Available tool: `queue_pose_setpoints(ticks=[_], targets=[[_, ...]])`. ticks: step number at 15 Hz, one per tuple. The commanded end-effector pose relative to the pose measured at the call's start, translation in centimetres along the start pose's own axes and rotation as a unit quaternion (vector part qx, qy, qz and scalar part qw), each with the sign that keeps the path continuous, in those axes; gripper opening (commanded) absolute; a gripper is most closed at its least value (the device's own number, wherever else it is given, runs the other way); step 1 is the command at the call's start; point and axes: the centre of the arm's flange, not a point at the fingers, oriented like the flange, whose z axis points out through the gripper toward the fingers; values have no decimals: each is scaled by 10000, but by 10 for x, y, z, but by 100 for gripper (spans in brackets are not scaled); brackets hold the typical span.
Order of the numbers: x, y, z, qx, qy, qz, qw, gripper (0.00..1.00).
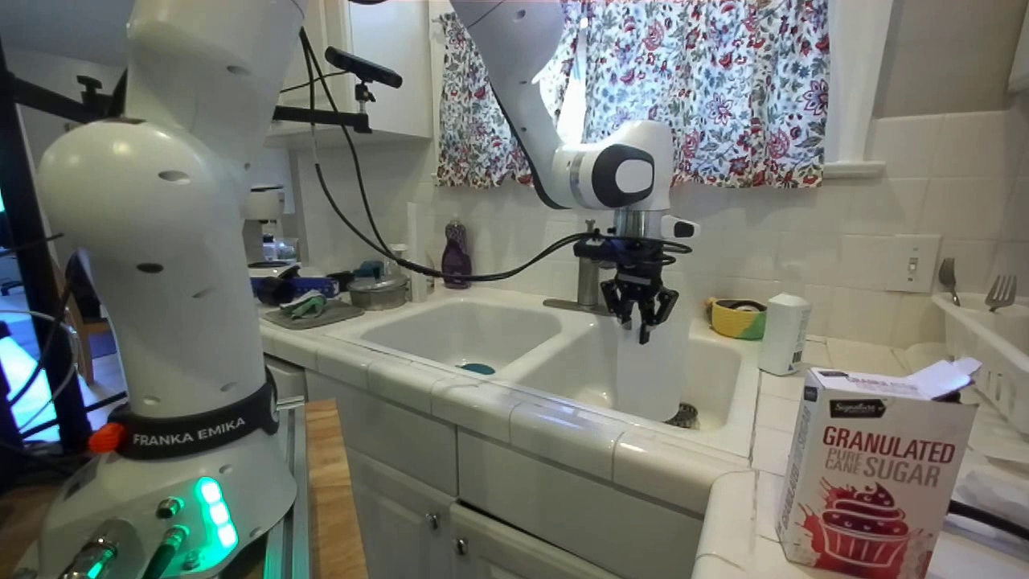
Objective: Pick up the jar and put it in the sink
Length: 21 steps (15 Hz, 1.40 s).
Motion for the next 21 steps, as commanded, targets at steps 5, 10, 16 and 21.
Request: queue_pose_setpoints(ticks=[5,10,16,21], targets=[[43,25,20,-352,181,173,9991,9],[47,39,36,-487,27,182,9986,9],[42,49,57,-469,-234,249,9983,9],[40,55,75,-440,-335,306,9980,9]])
